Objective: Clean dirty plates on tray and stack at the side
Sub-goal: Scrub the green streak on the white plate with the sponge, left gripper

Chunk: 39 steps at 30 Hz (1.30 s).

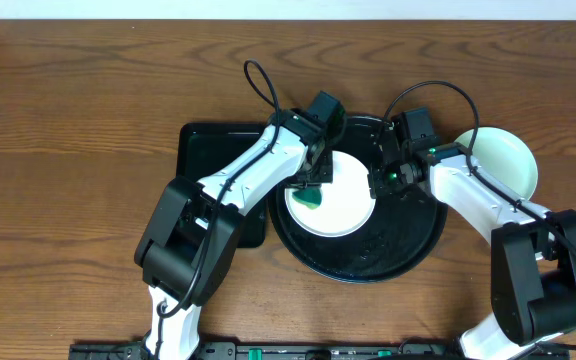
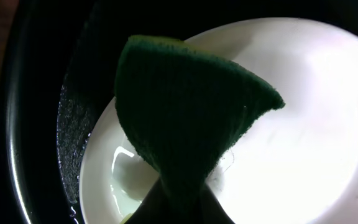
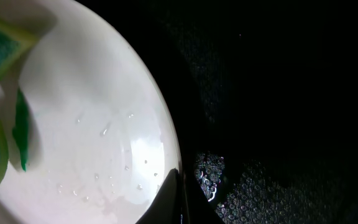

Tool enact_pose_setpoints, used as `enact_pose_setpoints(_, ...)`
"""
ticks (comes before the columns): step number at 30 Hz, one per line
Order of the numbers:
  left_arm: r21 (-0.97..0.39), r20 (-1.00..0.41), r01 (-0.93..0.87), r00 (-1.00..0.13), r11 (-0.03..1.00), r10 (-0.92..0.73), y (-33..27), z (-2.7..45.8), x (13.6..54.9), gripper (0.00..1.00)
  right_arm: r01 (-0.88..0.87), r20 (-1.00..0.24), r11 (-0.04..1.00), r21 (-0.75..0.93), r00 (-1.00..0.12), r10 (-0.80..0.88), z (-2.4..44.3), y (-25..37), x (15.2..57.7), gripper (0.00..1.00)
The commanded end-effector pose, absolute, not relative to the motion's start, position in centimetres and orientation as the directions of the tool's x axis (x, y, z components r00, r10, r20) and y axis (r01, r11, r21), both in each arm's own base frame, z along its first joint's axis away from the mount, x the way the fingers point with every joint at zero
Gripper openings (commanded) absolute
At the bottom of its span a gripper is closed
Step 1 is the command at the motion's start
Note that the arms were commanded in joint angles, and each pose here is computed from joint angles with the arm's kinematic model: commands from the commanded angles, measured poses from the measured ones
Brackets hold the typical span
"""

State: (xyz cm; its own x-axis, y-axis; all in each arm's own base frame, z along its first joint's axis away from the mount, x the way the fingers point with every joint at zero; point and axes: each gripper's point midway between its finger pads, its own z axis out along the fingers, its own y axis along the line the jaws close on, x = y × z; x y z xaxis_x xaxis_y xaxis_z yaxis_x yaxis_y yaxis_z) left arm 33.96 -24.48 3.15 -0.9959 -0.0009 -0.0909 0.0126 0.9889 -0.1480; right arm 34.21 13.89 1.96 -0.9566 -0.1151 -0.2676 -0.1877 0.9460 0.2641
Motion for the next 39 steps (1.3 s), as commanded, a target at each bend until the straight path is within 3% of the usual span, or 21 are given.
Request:
enact_pose_setpoints(1, -0.136, -0.086, 0.002, -0.996, 0.991, -0.009, -24.1, 2.9, 33.7, 0.08, -0.188, -0.248, 0.945, 0.269, -0.961, -0.121, 1.4, 14.3, 33.7, 0.01)
enact_pose_setpoints(8, -0.133, -0.082, 0.002, -0.997, 0.991, -0.009, -24.1, 2.5, 33.6, 0.07, -0.188, -0.248, 0.945, 0.269, -0.961, -0.121, 1.4, 14.2, 33.7, 0.01)
enact_pose_setpoints(10, -0.133, -0.082, 0.002, -0.997, 0.991, -0.009, -24.1, 2.5, 33.6, 0.07, -0.188, -0.248, 0.945, 0.269, -0.961, -0.121, 1.4, 14.2, 33.7, 0.11)
enact_pose_setpoints(12, -0.134, -0.083, 0.002, -0.997, 0.991, -0.009, -24.1, 2.5, 33.7, 0.07, -0.188, -0.247, 0.945, 0.269, -0.961, -0.121, 1.3, 14.2, 33.7, 0.14)
enact_pose_setpoints(27, -0.135, -0.085, 0.003, -0.996, 0.991, -0.009, -24.2, 2.5, 33.7, 0.07, -0.174, -0.219, 0.948, 0.268, -0.969, -0.115, 0.3, 14.2, 33.4, 0.01)
enact_pose_setpoints(39, -0.092, -0.126, 0.02, -0.992, 0.996, 0.008, -23.5, 2.5, 34.5, 0.07, -0.174, -0.222, 0.947, 0.268, -0.968, -0.115, 0.4, 14.2, 33.5, 0.01)
